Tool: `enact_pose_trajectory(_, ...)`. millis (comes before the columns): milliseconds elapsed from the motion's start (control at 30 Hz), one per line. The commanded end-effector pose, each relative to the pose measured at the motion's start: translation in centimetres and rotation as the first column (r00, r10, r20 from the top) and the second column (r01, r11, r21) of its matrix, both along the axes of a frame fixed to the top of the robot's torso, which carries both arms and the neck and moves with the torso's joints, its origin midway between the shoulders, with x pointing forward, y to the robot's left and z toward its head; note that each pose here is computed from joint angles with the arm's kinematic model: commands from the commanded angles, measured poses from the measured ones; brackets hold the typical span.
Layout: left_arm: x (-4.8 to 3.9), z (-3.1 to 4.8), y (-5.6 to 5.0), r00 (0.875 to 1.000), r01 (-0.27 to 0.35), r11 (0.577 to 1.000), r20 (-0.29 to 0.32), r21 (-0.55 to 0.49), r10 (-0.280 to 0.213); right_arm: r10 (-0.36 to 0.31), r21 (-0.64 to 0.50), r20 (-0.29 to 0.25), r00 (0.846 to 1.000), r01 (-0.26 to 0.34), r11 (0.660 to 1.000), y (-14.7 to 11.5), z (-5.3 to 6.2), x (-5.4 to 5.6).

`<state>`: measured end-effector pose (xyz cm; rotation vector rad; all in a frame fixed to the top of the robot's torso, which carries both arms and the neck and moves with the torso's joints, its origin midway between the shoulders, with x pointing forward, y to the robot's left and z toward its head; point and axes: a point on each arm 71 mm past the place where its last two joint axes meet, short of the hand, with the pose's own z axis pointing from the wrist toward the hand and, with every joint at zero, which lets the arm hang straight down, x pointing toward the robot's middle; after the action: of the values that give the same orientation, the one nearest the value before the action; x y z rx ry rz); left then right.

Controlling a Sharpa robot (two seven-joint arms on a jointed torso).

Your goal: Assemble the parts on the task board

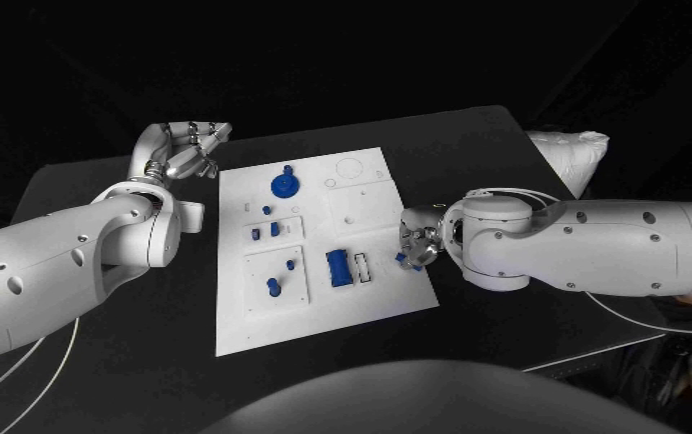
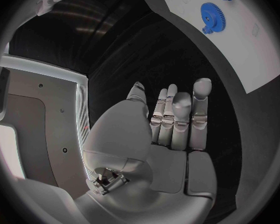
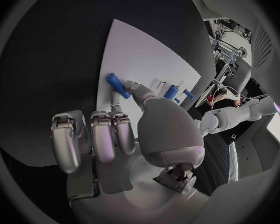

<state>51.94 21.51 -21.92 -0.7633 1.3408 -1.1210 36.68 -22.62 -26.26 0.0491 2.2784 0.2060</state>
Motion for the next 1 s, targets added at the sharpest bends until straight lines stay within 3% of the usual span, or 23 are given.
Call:
enact_pose_trajectory(33,-0.04,0.07,-0.2,1.000,0.018,1.000,0.003,-0.003,-0.018,-0.058,-0.061,-0.021,0.998,0.057,0.997,-0.7,-0.7,-0.4)
enact_pose_trajectory(300,-0.07,0.07,-0.2,1.000,0.018,1.000,0.003,-0.004,-0.018,-0.093,0.026,0.001,0.996,0.093,0.995,-0.7,-0.3,-0.4)
enact_pose_trajectory(633,-0.05,0.06,-0.2,1.000,0.017,1.000,0.002,-0.003,-0.017,-0.211,0.205,-0.072,0.975,0.221,0.953,-0.9,0.1,-0.3)
enact_pose_trajectory(1000,-0.05,0.04,-0.2,1.000,0.018,1.000,0.000,-0.003,-0.018,-0.281,0.331,-0.152,0.948,0.317,0.889,-0.7,0.6,0.2)
